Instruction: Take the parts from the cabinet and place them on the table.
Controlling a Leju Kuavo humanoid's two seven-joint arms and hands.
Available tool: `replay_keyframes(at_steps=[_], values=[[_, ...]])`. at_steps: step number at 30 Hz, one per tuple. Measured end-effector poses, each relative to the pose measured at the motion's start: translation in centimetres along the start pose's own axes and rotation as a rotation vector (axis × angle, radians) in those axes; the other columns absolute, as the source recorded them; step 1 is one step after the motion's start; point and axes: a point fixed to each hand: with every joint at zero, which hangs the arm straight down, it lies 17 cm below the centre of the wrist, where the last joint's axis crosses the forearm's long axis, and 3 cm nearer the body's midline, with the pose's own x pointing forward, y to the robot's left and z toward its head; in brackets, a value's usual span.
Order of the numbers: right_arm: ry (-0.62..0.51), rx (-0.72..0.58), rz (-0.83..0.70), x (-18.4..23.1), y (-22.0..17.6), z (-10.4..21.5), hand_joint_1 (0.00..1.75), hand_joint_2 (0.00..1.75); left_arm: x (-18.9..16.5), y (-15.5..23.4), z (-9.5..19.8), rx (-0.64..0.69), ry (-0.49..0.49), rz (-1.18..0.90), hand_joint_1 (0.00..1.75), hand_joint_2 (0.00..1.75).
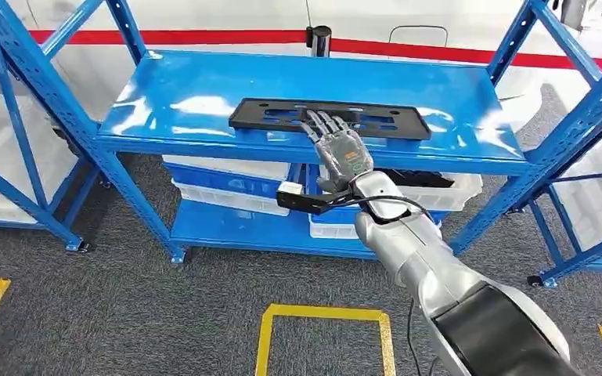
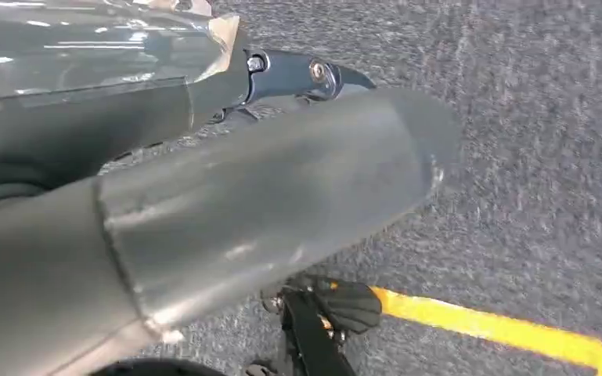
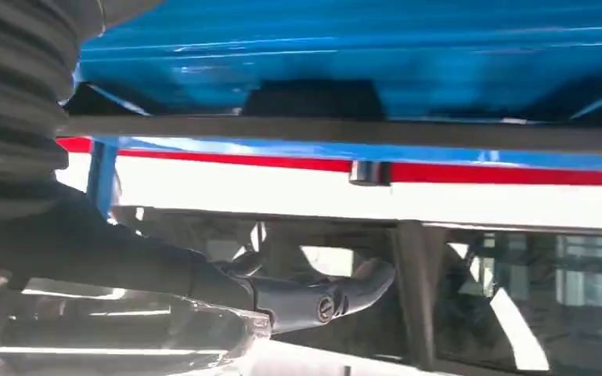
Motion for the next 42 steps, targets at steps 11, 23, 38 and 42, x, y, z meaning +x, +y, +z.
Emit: replay_keyframes(at_steps=[11, 23, 38, 42], values=[[-0.016, 0.002, 0.015, 0.7, -0.5, -0.5, 0.0, 1.75, 0.0, -0.2, 0.1, -0.004, -0.003, -0.004, 0.0, 0.0], [-0.026, 0.001, 0.008, 1.7, -0.3, -0.5, 0.0, 1.75, 0.0, 0.0, 0.0, -0.002, -0.005, -0.008, 0.0, 0.0], [0.028, 0.048, 0.035, 0.5, 0.8, -0.1, 0.0, 1.75, 0.4, -0.2, 0.0, -0.016, -0.024, -0.025, 0.0, 0.0], [0.067, 0.072, 0.044, -0.6, 1.6, 0.3, 0.0, 1.75, 0.4, -0.3, 0.0, -0.021, -0.025, -0.034, 0.0, 0.0]])
